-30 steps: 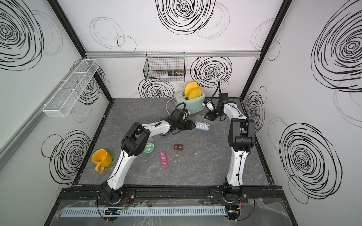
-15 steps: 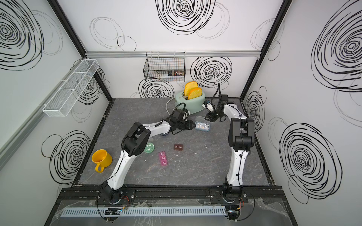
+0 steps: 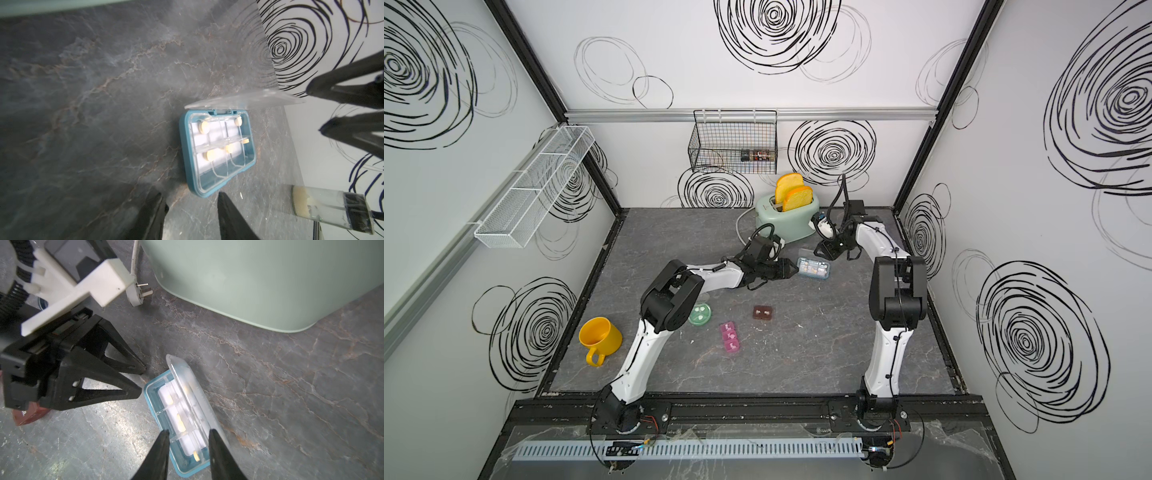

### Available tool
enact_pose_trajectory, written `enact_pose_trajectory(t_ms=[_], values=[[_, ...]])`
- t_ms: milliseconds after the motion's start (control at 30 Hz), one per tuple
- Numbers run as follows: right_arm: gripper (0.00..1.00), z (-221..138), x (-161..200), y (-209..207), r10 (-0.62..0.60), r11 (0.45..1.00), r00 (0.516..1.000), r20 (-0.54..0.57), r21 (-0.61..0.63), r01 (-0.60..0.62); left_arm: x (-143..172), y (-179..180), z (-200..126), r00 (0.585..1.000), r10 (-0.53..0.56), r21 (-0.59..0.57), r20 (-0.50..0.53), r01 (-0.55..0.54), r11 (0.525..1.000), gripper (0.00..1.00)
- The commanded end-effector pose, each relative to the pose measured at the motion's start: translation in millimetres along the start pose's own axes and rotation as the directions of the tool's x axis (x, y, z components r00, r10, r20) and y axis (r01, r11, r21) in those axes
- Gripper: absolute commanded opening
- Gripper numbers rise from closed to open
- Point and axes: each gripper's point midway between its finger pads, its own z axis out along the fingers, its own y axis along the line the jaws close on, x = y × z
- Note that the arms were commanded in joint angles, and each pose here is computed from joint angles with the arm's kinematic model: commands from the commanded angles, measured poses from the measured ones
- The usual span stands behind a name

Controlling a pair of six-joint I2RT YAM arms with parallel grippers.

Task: Close pillboxes
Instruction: Close the lid on the pillbox.

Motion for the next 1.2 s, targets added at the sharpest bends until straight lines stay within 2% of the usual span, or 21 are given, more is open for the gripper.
enact_pose_trajectory(t_ms=[0, 167, 267, 333, 467, 833, 1167], values=[[0.35, -2.1, 0.2, 8.8, 0.005, 1.000, 1.000, -0.011, -0.031, -0.005, -8.2, 1.7, -18.5, 0.999, -0.031, 0.013, 0.039, 0.031, 0.999, 0.47], [0.34, 2.2, 3.5, 12.9, 0.022, 0.999, 0.999, -0.028, -0.045, -0.023, -15.0, -4.9, -30.0, 0.998, -0.012, 0.015, 0.059, 0.012, 1.000, 0.47], [0.35, -8.4, -8.4, 4.3, 0.007, 1.000, 1.000, 0.020, 0.031, -0.007, -16.4, -6.7, -29.0, 0.998, -0.008, 0.017, 0.057, 0.007, 1.000, 0.47], [0.37, -16.2, -15.3, -9.8, -0.012, 0.992, 0.999, 0.048, 0.127, 0.006, -16.9, -6.8, -26.1, 0.999, -0.005, 0.014, 0.052, 0.004, 1.000, 0.47], [0.37, -19.3, -14.5, -22.8, -0.022, 0.979, 0.999, 0.032, 0.204, 0.015, -17.6, -9.3, -20.7, 0.999, -0.002, 0.017, 0.048, 0.001, 1.000, 0.47], [0.36, 5.6, 1.8, -13.8, 0.016, 0.997, 0.999, -0.033, 0.082, -0.013, -20.6, -15.0, -15.8, 0.999, 0.007, 0.021, 0.043, -0.008, 1.000, 0.47], [0.32, 3.1, -0.5, -4.2, 0.021, 0.999, 1.000, -0.020, 0.040, -0.020, -24.4, -21.6, -19.4, 0.999, 0.011, 0.033, 0.051, -0.012, 0.999, 0.47]])
